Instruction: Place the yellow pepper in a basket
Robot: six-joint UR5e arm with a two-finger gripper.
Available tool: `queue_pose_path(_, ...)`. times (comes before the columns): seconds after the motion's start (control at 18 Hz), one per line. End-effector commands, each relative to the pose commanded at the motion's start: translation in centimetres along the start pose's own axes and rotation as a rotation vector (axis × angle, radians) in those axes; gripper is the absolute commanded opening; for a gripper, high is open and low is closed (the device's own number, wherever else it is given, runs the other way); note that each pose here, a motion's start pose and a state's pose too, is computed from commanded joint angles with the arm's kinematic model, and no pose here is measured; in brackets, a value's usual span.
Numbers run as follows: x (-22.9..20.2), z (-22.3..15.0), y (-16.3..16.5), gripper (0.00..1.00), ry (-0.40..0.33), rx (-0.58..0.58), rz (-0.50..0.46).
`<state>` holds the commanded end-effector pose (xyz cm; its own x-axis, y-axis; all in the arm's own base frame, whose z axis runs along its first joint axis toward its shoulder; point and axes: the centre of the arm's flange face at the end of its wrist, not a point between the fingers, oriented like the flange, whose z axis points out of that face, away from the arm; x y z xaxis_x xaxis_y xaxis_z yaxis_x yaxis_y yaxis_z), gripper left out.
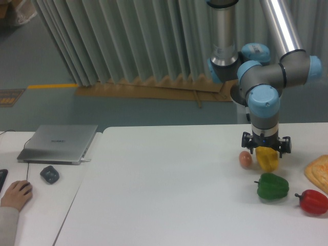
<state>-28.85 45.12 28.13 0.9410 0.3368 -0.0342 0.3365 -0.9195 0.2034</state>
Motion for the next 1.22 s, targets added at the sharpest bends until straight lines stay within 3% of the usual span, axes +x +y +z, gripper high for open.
queue_pose_path(0.06,-0.1,0.1,0.0,0.96,-0.006,-0.005,0.000)
queue_pose_path(0.11,-0.1,0.4,-0.1,0.83,-0.014,-0.015,0.001)
queue_pose_path(0.33,-0.1,0.4,-0.1,0.60,-0.013,-0.016,0.003)
queue_pose_path(0.61,-0.3,-0.9,-0.3,0.60,-0.015,0.003,0.006)
queue_pose_path(0.78,0.2,-1.9,-0.3,0.60,-0.026,0.014,0.056)
queue_pose_path(1.0,0.2,-6.6,-0.1,0.60,-0.043,0.038,0.180)
queue_pose_path(1.22,-0.4,-9.8,0.2,0.59,-0.059,0.076,0.376)
